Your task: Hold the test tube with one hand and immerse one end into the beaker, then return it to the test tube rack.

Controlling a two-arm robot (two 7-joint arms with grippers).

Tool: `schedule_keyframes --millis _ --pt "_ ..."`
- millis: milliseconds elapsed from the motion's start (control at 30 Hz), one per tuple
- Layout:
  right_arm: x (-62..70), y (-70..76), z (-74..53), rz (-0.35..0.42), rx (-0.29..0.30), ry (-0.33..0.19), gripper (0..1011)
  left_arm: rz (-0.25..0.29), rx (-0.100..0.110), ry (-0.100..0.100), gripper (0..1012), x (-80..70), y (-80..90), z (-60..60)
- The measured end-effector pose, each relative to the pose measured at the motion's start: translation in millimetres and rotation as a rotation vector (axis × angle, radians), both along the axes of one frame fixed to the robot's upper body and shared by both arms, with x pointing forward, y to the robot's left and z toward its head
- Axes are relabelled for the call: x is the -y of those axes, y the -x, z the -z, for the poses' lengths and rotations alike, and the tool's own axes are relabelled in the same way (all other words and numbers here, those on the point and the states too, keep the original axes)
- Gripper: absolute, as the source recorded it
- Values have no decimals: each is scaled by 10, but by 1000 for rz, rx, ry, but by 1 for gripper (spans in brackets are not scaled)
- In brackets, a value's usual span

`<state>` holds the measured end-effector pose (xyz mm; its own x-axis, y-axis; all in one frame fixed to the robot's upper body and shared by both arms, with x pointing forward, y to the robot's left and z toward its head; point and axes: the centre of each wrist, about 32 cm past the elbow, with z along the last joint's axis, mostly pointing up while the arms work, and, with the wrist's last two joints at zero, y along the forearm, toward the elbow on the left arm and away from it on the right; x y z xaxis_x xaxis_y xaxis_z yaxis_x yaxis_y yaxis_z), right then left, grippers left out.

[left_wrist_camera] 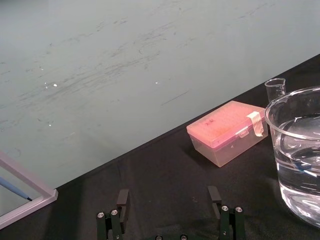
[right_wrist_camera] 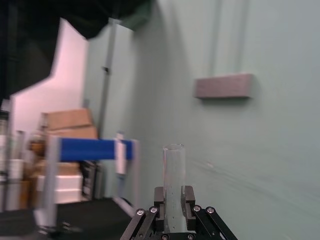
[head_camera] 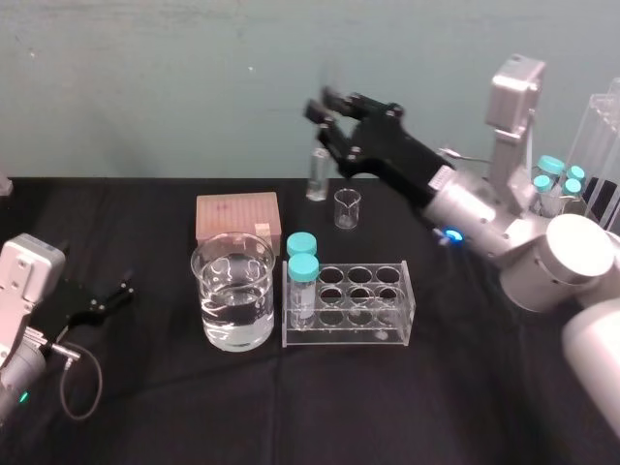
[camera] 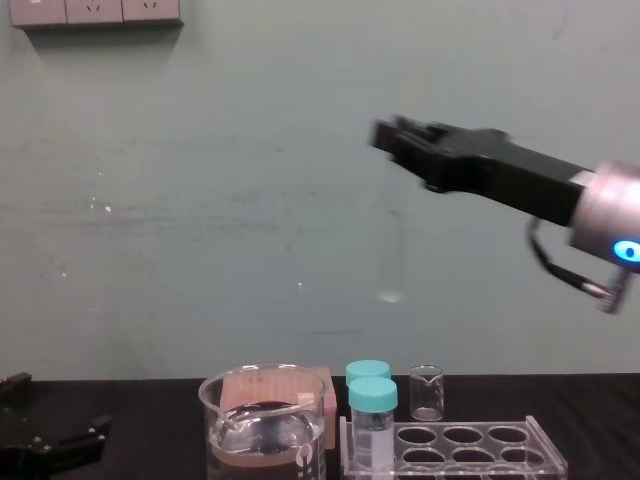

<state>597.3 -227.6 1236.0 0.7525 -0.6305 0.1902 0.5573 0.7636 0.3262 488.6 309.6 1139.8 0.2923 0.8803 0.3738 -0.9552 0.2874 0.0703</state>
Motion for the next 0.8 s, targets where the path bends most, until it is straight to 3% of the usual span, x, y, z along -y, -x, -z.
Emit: schedule_keyframes --millis 100,333,800 --pt "-208 -59 -40 -96 15 -9 225 0 0 0 1000 0 0 0" --pt "-462 -111 -3 -215 3 -13 225 0 0 0 1000 0 0 0" --pt "-638 -158 289 -290 -99 43 225 0 0 0 1000 0 0 0"
